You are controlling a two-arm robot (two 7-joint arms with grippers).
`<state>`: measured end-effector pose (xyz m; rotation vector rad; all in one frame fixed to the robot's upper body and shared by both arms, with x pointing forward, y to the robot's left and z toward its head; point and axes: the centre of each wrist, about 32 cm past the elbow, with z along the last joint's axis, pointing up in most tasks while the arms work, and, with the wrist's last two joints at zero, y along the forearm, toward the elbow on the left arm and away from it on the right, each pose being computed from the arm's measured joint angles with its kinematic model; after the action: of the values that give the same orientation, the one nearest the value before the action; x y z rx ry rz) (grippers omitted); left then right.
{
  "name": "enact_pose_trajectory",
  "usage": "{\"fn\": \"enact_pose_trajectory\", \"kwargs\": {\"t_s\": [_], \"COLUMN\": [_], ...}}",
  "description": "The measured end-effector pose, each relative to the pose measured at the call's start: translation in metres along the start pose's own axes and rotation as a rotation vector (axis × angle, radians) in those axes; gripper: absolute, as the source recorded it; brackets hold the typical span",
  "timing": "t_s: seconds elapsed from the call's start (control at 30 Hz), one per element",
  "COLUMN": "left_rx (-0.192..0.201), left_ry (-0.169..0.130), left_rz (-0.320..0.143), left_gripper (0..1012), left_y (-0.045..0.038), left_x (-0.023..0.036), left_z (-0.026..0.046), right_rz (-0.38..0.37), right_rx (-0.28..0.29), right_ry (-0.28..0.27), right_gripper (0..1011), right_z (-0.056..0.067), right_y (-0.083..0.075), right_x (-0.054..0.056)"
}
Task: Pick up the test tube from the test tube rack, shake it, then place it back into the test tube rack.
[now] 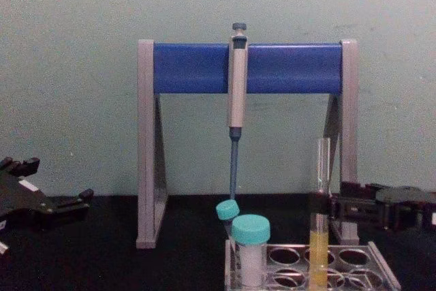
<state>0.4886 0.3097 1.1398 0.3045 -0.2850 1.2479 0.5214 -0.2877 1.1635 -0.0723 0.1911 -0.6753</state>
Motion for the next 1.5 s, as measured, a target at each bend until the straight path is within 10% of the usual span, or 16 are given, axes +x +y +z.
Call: {"fn": "enact_pose_trajectory", "kwargs": {"t_s": [1.0,1.5], "left_rx": [0.000,0.000], "left_ry": [0.000,0.000], "left_rz": [0.000,0.000], "left_gripper": [1010,1010], "left_y": [0.0000,0.0000], "left_x": [0.0000,0.0000], "left_z": [0.0000,0.0000], "right_rz": [0.016,0.014], "right_rx": [-0.005,-0.004], "right_ry": [0.023,0.022], "right_gripper": [999,588], "right_z": [0.002,0.002], "right_y": [0.024,0.023], "right_x": [0.016,0.015]}}
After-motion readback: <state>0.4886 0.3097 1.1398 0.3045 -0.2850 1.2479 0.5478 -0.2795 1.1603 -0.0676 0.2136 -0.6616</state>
